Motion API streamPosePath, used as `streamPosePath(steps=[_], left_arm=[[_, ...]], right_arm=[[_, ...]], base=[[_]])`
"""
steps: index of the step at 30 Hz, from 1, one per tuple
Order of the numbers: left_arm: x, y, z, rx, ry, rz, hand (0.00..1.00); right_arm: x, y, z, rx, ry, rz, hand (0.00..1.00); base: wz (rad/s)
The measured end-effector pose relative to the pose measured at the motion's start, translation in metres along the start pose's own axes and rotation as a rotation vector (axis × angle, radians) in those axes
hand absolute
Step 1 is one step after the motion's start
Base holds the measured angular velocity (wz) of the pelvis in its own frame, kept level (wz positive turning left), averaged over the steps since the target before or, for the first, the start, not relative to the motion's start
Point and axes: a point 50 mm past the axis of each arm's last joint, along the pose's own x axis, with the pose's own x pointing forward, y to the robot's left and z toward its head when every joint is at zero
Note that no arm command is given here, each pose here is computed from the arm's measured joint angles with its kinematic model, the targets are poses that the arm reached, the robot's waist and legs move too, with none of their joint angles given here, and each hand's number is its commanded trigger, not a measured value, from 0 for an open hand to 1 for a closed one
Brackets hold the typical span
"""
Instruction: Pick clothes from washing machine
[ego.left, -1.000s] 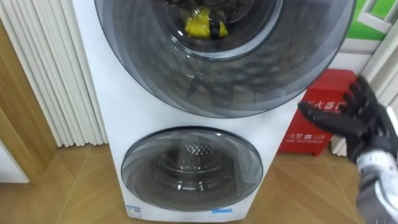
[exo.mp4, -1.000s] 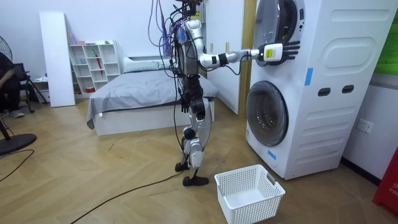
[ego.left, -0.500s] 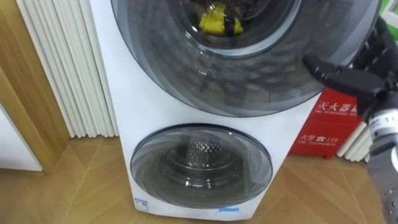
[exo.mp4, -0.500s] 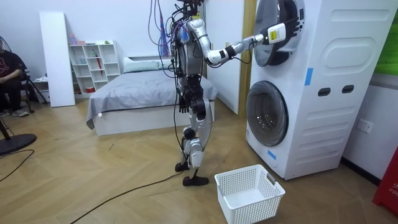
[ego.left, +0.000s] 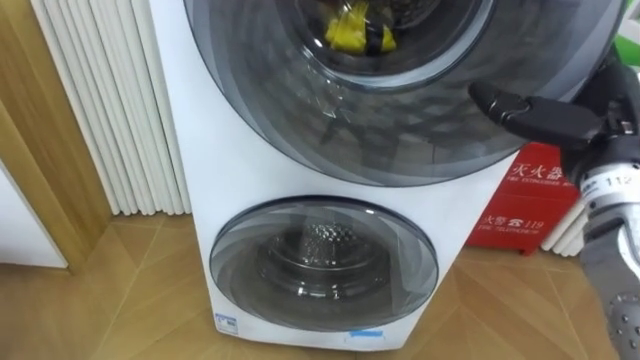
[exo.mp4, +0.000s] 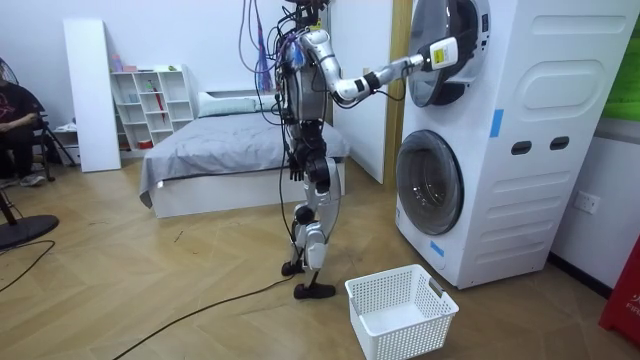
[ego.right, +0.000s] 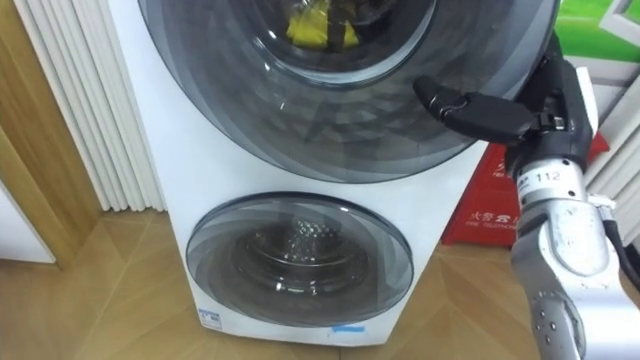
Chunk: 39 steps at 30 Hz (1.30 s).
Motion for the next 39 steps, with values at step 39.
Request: streamPosePath(steps=[39], left_arm=[[0.001,-0.015,0.013,0.154,-0.025,-0.033,0.0]], right_arm=[[-0.092,0.039,-0.049,0.079,0.199,0.347,0.0]], base=[[-0.04]])
